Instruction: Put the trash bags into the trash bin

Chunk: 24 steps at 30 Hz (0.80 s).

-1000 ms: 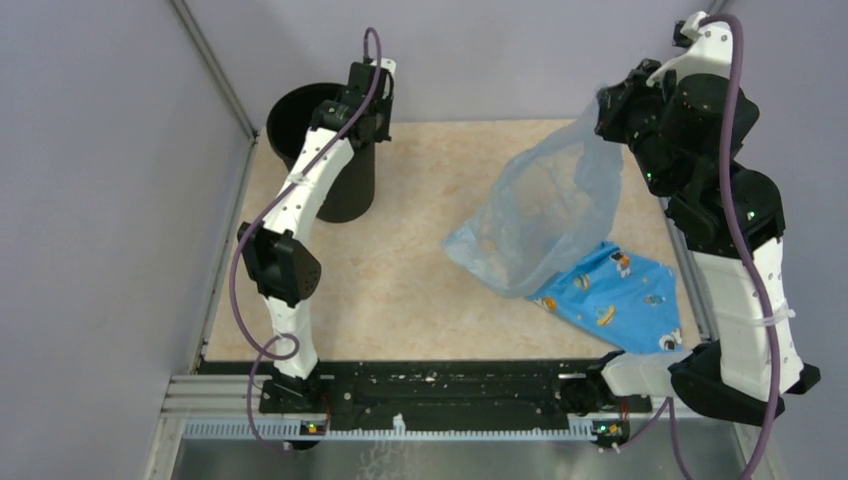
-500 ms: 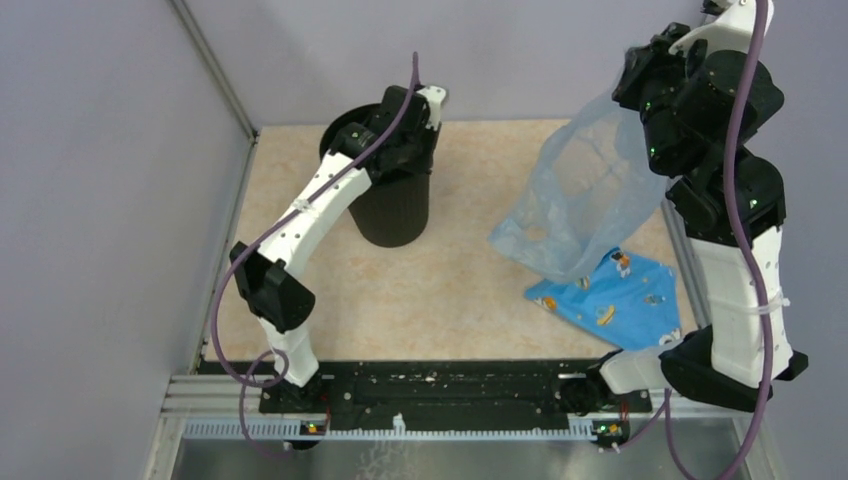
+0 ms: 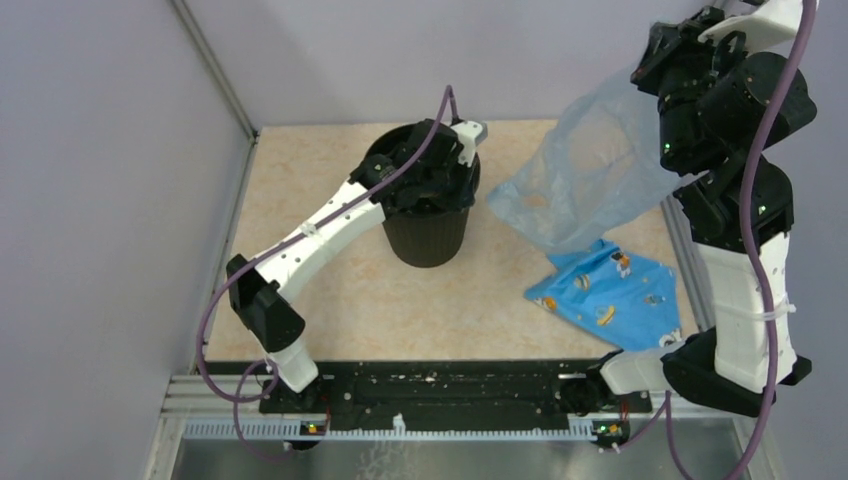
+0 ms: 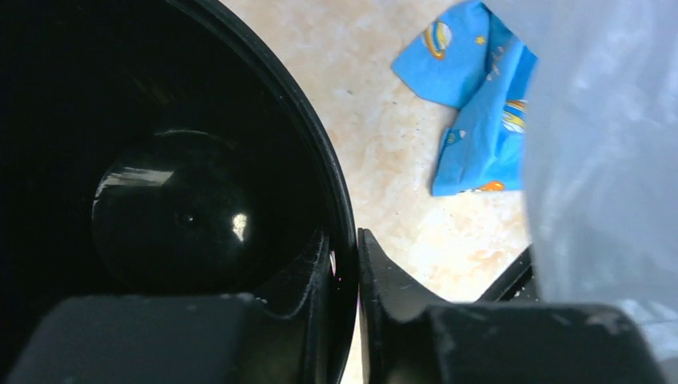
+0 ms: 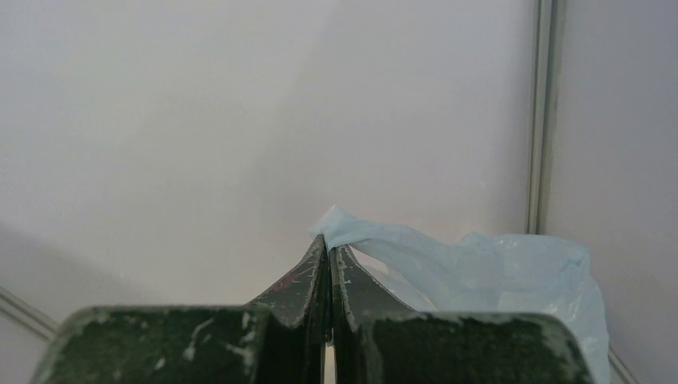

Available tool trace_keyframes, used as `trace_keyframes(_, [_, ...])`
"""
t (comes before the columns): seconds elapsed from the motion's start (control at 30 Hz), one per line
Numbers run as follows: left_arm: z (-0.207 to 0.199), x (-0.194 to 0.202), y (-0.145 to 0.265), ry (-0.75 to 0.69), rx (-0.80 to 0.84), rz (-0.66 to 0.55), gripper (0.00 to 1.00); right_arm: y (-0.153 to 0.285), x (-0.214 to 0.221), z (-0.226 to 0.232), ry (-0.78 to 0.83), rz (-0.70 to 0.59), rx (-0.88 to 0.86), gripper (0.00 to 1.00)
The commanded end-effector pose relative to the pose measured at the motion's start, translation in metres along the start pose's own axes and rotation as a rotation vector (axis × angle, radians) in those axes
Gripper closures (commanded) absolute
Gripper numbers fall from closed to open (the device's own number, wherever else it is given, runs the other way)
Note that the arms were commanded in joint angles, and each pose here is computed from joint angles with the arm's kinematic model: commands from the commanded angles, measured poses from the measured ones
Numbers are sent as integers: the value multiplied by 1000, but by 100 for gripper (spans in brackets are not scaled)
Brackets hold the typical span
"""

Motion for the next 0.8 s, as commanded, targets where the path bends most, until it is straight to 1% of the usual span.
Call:
trace_keyframes(0.0, [-36, -8, 14, 52, 160, -56, 74, 11, -37, -8, -69, -108, -19, 100])
trace_keyframes(0.07, [-36, -9, 16, 58, 156, -64, 63, 11, -40, -7, -75, -118, -32, 100])
trace_keyframes(0.13, [-38, -13, 20, 62, 157, -83, 56, 12, -42, -6, -77, -124, -43, 100])
trace_keyframes(0.3, [-41, -24, 35, 82, 162, -136, 46, 11, -42, -2, -73, -125, -63, 100])
trace_keyframes(0.4, [-42, -30, 48, 103, 162, -185, 45, 10, -41, -1, -65, -127, -73, 100])
trace_keyframes(0.6, [-38, -30, 80, 156, 155, -284, 44, 12, -46, -2, -50, -162, -78, 100])
trace_keyframes(0.7, [-43, -28, 96, 182, 195, -304, 44, 10, -48, -6, -45, -174, -51, 100])
trace_keyframes(0.77, [-49, -26, 108, 223, 242, -322, 43, 7, -46, -10, -9, -177, -12, 100])
Point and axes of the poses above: each gripper's point midway between its finger pads, its own y axis back along the fingers, its own z axis along the line the jaws close on, x = y × z, the point moved 4 cm from there along y, back along the fingers, and after that the axes turned 6 degrees about y, right-handed, at the moved point
